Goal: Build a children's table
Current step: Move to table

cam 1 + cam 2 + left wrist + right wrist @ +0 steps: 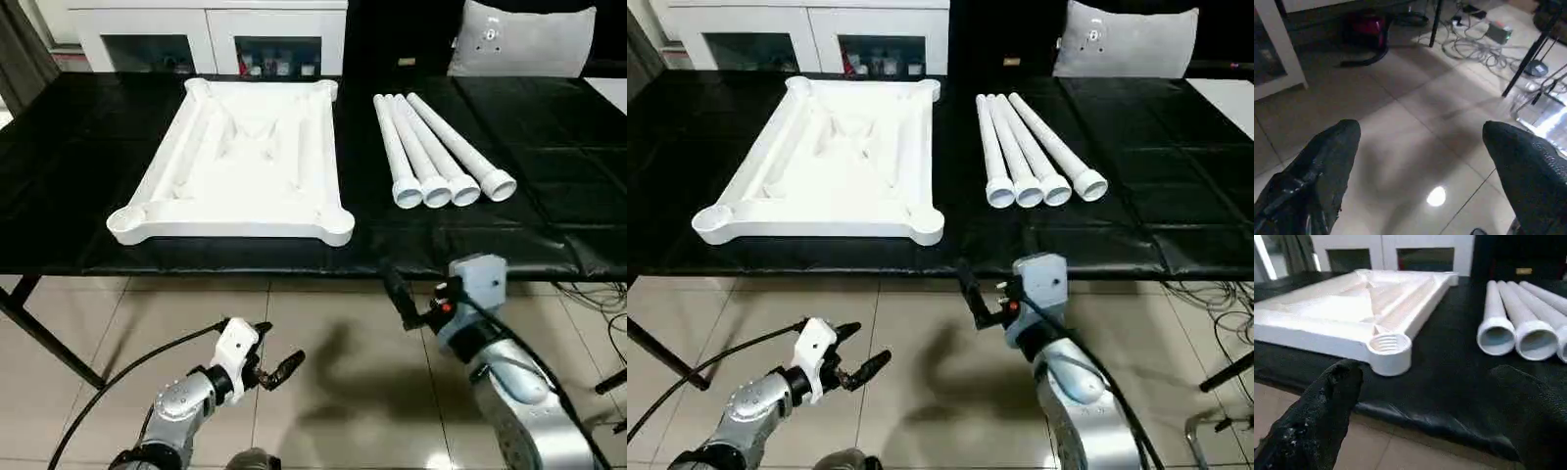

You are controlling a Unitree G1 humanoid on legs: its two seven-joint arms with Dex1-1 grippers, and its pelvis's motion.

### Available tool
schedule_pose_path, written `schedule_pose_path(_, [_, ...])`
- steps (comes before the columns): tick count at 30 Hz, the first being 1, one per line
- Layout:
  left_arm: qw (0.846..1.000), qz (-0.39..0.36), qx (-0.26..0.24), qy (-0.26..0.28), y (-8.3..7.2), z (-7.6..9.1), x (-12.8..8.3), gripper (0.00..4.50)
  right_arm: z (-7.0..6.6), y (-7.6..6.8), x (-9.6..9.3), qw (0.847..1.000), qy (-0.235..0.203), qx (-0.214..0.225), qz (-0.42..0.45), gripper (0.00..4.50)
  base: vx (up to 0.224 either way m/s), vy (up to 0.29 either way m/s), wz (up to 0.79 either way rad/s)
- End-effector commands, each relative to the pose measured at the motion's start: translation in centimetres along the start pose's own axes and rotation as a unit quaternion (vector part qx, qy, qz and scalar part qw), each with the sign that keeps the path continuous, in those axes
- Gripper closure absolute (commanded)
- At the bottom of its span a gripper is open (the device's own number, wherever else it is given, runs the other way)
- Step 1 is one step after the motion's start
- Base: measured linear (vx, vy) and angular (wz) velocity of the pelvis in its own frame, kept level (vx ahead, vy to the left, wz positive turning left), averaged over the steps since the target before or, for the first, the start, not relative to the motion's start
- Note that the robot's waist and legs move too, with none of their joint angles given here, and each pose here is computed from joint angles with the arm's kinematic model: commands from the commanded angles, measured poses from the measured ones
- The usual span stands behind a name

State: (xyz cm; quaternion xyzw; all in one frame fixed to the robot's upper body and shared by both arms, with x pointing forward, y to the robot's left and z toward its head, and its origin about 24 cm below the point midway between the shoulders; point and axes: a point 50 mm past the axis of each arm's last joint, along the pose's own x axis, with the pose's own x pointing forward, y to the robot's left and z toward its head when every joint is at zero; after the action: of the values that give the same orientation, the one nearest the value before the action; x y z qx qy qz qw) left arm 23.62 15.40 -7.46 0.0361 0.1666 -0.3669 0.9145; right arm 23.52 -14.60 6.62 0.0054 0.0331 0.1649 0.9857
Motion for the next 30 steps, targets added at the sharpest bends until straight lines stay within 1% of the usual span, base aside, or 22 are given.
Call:
schedule_pose_path(1, [1.0, -0.002, 0.007, 0.009, 0.1, 0.0, 0.1, 0.03, 0.2, -0.3, 0.2, 1.0, -0.004, -0.004, -0.007, 0.0, 0.0, 0.0, 0.0])
schedule_pose_path(3, [1.0, -0.013, 0.008, -0.002, -0.1, 0.4, 0.4, 0.03, 0.3, -0.5, 0.6, 1.0, -0.005, -0.004, -0.008, 0.0, 0.0, 0.0, 0.0])
schedule_pose_path(5, [0.999, -0.04, 0.009, -0.008, -0.4, 0.7, 0.7, 0.03, 0.3, -0.9, 0.8, 1.0, -0.004, -0.007, -0.01, 0.0, 0.0, 0.0, 0.0])
schedule_pose_path(8, [0.997, -0.071, 0.025, 0.006, -0.6, 0.8, 1.0, 0.03, 0.1, -1.3, 1.0, 1.0, -0.001, -0.011, -0.013, 0.0, 0.0, 0.0, 0.0])
schedule_pose_path(9, [0.994, -0.089, 0.048, -0.035, -1.3, 3.8, 3.0, 0.03, 0.0, -1.4, 1.0, 1.0, 0.0, -0.012, -0.014, 0.0, 0.0, 0.0, 0.0])
schedule_pose_path(10, [0.991, -0.099, 0.061, -0.059, -1.9, 6.1, 4.2, 0.03, 0.0, -1.4, 1.0, 1.0, 0.0, -0.012, -0.014, 0.0, 0.0, 0.0, 0.0])
schedule_pose_path(11, [0.984, -0.118, 0.079, -0.109, -3.9, 11.0, 5.7, 0.03, -0.1, -1.5, 1.0, 1.0, 0.002, -0.013, -0.015, 0.0, 0.0, 0.0, 0.0])
schedule_pose_path(12, [0.98, -0.125, 0.083, -0.129, -4.8, 12.9, 6.0, 0.03, -0.2, -1.5, 1.0, 1.0, 0.002, -0.014, -0.016, 0.0, 0.0, 0.0, 0.0])
schedule_pose_path(13, [0.98, -0.125, 0.083, -0.129, -4.8, 12.9, 6.0, 0.03, -0.2, -1.5, 1.0, 1.0, 0.002, -0.014, -0.016, 0.0, 0.0, 0.0, 0.0])
schedule_pose_path(14, [0.979, -0.128, 0.078, -0.139, -5.2, 13.5, 6.1, 0.03, -0.2, -1.5, 1.0, 1.0, 0.002, -0.014, -0.016, 0.0, 0.0, 0.0, 0.0])
schedule_pose_path(15, [0.975, -0.137, 0.072, -0.163, -5.4, 14.1, 5.9, 0.03, -0.2, -1.6, 1.0, 1.0, 0.0, -0.013, -0.019, 0.0, 0.0, 0.0, 0.0])
schedule_pose_path(16, [0.972, -0.139, 0.069, -0.174, -5.5, 14.3, 5.8, 0.03, -0.2, -1.6, 1.0, 1.0, 0.0, -0.012, -0.021, 0.0, 0.0, 0.0, 0.0])
schedule_pose_path(17, [0.965, -0.141, 0.063, -0.21, -5.6, 15.3, 5.4, 0.03, -0.3, -1.6, 0.9, 1.0, -0.002, -0.01, -0.024, 0.0, 0.0, 0.0, 0.0])
schedule_pose_path(18, [0.964, -0.141, 0.063, -0.215, -5.6, 15.5, 5.3, 0.03, -0.3, -1.7, 0.9, 1.0, -0.002, -0.01, -0.025, 0.0, 0.0, 0.0, 0.0])
schedule_pose_path(19, [0.964, -0.136, 0.075, -0.216, -5.6, 16.2, 4.7, 0.03, -0.5, -1.5, 0.9, 1.0, -0.001, -0.008, -0.025, 0.0, 0.0, 0.0, 0.0])
schedule_pose_path(22, [0.97, -0.118, 0.095, -0.188, -5.5, 16.5, 3.8, 0.03, -0.6, -1.3, 0.9, 1.0, 0.0, -0.007, -0.023, 0.0, 0.0, 0.0, 0.0])
schedule_pose_path(23, [0.975, -0.104, 0.098, -0.169, -5.3, 16.4, 3.1, 0.03, -0.7, -1.2, 0.9, 1.0, -0.001, -0.007, -0.023, 0.0, 0.0, 0.0, 0.0])
schedule_pose_path(24, [0.981, -0.079, 0.094, -0.151, -4.8, 16.0, 2.6, 0.03, -0.6, -1.2, 1.0, 1.0, -0.002, -0.006, -0.023, 0.0, 0.0, 0.0, 0.0])
schedule_pose_path(26, [0.984, -0.063, 0.089, -0.141, -4.5, 15.8, 2.2, 0.03, -0.6, -1.2, 1.0, 1.0, -0.002, -0.006, -0.023, 0.0, 0.0, 0.0, 0.0])
schedule_pose_path(28, [0.991, -0.009, 0.077, -0.111, -2.8, 14.4, 1.0, 0.03, -0.5, -1.4, 0.9, 0.999, -0.005, -0.011, -0.03, 0.0, 0.0, 0.0, 0.0])
schedule_pose_path(29, [0.991, -0.001, 0.075, -0.108, -2.6, 14.2, 0.8, 0.03, -0.5, -1.5, 0.8, 0.999, -0.004, -0.012, -0.033, 0.0, 0.0, 0.0, 0.0])
schedule_pose_path(30, [0.993, 0.043, 0.065, -0.091, -1.3, 13.2, -0.3, 0.03, -0.5, -2.0, 0.6, 0.998, -0.004, -0.02, -0.052, 0.0, 0.0, 0.0, 0.0])
